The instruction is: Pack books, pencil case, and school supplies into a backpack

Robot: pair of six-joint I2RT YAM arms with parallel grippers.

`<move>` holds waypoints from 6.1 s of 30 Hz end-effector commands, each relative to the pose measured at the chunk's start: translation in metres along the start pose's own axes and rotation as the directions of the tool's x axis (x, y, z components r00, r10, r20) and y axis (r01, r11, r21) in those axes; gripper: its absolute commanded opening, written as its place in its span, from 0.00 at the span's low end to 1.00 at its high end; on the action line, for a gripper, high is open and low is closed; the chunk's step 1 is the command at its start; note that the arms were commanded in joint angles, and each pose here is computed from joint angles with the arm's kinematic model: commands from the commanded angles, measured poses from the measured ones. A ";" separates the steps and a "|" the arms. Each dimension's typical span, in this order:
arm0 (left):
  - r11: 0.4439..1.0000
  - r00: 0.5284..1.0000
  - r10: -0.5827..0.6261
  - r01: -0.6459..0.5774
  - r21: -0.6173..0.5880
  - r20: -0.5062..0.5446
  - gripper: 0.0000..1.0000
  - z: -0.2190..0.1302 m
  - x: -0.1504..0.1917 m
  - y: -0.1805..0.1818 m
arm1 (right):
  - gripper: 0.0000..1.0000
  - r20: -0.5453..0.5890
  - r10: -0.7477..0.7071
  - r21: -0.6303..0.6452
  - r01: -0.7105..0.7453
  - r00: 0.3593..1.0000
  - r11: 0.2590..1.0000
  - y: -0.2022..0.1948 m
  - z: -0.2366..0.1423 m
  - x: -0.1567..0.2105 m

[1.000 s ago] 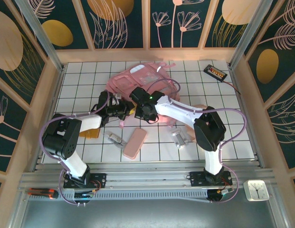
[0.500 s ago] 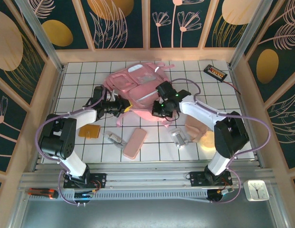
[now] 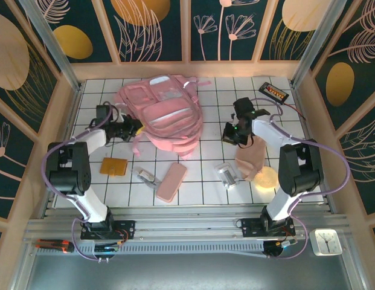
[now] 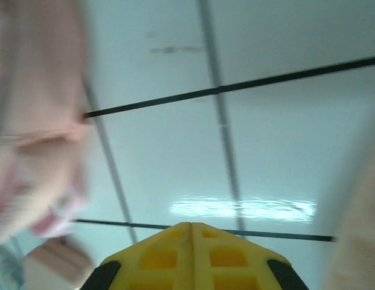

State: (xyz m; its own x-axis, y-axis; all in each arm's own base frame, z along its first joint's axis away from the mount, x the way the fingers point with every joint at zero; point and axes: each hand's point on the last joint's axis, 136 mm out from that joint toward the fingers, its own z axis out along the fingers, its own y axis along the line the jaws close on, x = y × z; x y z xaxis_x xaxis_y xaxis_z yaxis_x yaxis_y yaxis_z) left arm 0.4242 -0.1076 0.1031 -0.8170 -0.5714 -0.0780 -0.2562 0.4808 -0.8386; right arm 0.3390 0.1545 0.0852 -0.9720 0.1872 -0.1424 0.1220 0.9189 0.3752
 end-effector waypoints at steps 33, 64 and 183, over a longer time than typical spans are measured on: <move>0.958 0.963 -0.267 0.269 0.095 -0.036 0.99 0.061 0.084 -0.007 | 0.48 0.049 -0.249 -0.114 0.254 0.967 0.961 0.129 0.078 -0.072; 0.999 0.998 0.023 -0.024 -0.024 -0.054 0.03 0.059 0.088 0.005 | 0.49 -0.087 -0.284 -0.349 0.238 0.955 0.906 0.191 0.031 0.042; 0.995 0.999 -0.012 0.008 0.101 0.043 0.00 0.013 0.057 -0.039 | 0.25 0.158 -0.251 -0.601 0.295 0.955 0.743 0.207 0.046 0.036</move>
State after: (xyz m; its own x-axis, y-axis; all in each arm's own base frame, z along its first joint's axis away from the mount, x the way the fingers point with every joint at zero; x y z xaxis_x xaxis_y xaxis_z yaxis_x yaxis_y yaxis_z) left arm 0.3835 -0.1628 0.0931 -0.7814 -0.6234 -0.0283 -0.3037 0.4196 -0.8554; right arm 0.3409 0.3668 0.1257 -0.9197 0.0076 -0.3925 -0.3246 0.5476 0.7712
